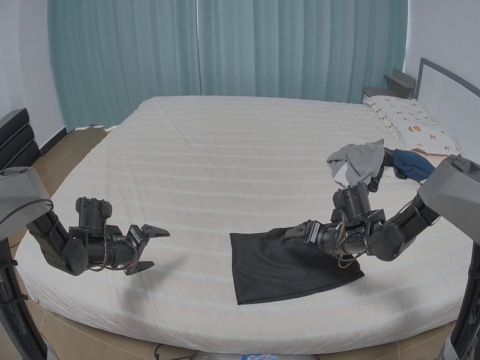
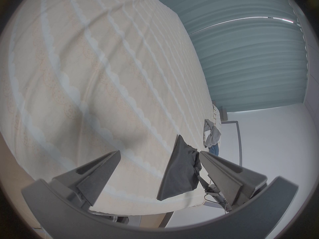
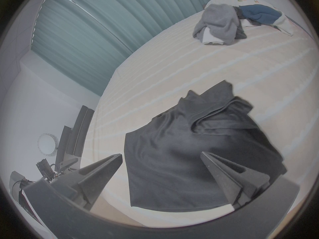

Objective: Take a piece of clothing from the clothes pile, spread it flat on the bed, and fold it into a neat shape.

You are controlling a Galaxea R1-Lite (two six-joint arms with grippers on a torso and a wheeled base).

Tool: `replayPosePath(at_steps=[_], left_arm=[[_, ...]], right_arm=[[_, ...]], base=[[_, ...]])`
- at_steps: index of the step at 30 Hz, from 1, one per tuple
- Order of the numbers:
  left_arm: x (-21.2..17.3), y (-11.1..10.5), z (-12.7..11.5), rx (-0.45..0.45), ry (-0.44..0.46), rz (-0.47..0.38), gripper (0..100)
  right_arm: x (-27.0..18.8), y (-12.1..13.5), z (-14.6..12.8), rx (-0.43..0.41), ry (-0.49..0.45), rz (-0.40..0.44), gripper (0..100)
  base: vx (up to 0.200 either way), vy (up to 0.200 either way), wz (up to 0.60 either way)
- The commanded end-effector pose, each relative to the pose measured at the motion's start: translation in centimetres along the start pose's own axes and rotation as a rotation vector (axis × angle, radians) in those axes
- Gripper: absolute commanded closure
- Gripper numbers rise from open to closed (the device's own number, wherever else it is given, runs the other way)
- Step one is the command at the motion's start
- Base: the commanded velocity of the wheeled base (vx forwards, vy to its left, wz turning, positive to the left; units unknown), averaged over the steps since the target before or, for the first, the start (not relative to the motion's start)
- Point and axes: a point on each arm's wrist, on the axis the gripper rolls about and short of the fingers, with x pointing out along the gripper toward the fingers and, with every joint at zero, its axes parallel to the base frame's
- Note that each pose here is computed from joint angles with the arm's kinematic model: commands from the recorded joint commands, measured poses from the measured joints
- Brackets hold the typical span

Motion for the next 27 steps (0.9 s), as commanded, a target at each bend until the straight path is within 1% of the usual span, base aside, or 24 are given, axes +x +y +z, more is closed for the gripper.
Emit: replayPosePath(at_steps=[1, 5, 9, 10, 11, 13, 14, 17, 20, 22, 23, 27], left_arm=[[0.0, 0.0, 0.0, -0.001, 0.001, 0.001, 0], [0.0, 0.0, 0.0, -0.001, 0.001, 0.001, 0], [0.1, 0.1, 0.0, -0.002, 0.002, 0.002, 0], [0.1, 0.1, 0.0, -0.002, 0.002, 0.002, 0], [0.1, 0.1, 0.0, -0.002, 0.002, 0.002, 0], [0.0, 0.0, 0.0, 0.000, 0.000, 0.000, 0], [0.1, 0.1, 0.0, -0.002, 0.002, 0.002, 0], [0.1, 0.1, 0.0, -0.002, 0.002, 0.002, 0], [0.1, 0.1, 0.0, -0.002, 0.002, 0.002, 0], [0.1, 0.1, 0.0, -0.002, 0.002, 0.002, 0], [0.1, 0.1, 0.0, -0.002, 0.002, 0.002, 0], [0.1, 0.1, 0.0, -0.002, 0.002, 0.002, 0]], right_arm=[[2.2, -0.1, -1.0, -0.005, 0.035, -0.014, 0], [3.4, -0.8, -1.1, 0.000, 0.034, -0.037, 0], [4.4, -2.0, 0.2, 0.023, -0.027, -0.082, 0], [4.5, -2.1, 0.3, 0.025, -0.028, -0.085, 0], [4.6, -2.5, 1.0, 0.035, -0.054, -0.098, 0], [4.6, -2.6, 1.2, 0.037, -0.064, -0.102, 0], [4.8, -3.2, 2.2, 0.051, -0.102, -0.117, 0], [5.0, -4.0, 4.0, 0.071, -0.163, -0.135, 0], [5.3, -5.0, 5.0, 0.089, -0.185, -0.147, 0], [5.2, -6.4, 6.1, 0.116, -0.210, -0.168, 0], [5.2, -6.4, 6.1, 0.116, -0.210, -0.168, 0], [5.0, -8.2, 7.3, 0.147, -0.241, -0.192, 0]], base=[[0.000, 0.000, 0.00], [0.000, 0.000, 0.00], [0.000, 0.000, 0.00], [0.000, 0.000, 0.00], [0.000, 0.000, 0.00], [0.000, 0.000, 0.00], [0.000, 0.000, 0.00], [0.000, 0.000, 0.00], [0.000, 0.000, 0.00], [0.000, 0.000, 0.00], [0.000, 0.000, 0.00], [0.000, 0.000, 0.00]])
